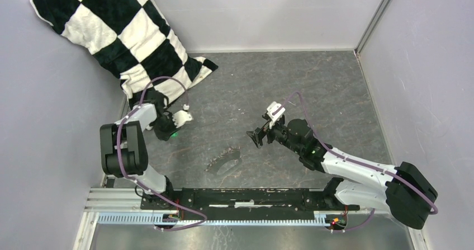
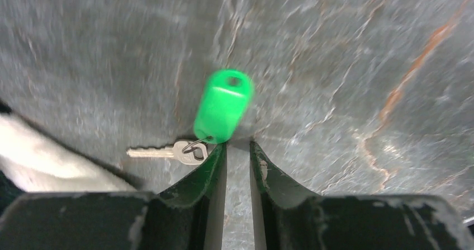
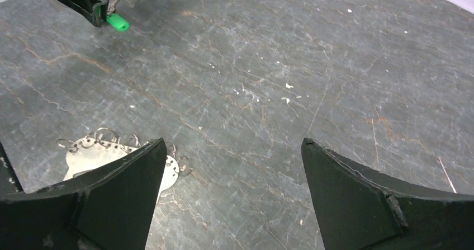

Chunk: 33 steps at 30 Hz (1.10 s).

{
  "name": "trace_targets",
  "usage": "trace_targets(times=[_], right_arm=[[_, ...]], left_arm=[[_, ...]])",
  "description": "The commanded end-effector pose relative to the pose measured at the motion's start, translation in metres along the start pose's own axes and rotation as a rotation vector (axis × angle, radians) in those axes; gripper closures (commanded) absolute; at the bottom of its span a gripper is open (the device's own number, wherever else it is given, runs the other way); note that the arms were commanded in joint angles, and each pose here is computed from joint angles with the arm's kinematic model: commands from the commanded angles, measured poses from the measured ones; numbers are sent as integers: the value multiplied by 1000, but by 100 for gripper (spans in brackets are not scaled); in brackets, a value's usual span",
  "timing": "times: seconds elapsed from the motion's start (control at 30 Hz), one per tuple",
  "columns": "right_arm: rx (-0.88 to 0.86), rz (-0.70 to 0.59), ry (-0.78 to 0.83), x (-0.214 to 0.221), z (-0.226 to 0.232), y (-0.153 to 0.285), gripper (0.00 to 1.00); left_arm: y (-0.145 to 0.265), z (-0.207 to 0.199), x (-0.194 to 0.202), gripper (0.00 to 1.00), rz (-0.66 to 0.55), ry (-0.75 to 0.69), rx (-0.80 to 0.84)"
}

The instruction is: Put the keys on the keyring

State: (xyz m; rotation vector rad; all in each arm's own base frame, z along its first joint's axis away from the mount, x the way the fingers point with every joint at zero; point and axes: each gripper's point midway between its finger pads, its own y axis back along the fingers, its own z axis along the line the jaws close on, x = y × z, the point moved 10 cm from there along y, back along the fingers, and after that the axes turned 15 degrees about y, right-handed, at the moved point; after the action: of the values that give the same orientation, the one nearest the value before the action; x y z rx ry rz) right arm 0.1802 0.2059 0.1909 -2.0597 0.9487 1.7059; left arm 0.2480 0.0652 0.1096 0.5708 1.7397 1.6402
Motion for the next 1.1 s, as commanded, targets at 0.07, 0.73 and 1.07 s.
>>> trace_targets(times=[0.07,0.73,1.07], right_arm=[[66,-29,19,3,-4,11,2],[58,-57,41,17,-2,23,2],[61,-79,36,15,-2,27,2]], left_arm=[[-27,-16,-38,73,27,53,148],[20,19,-46,32,177,-83,62],[-12,25,-59,42,184,-32,83]])
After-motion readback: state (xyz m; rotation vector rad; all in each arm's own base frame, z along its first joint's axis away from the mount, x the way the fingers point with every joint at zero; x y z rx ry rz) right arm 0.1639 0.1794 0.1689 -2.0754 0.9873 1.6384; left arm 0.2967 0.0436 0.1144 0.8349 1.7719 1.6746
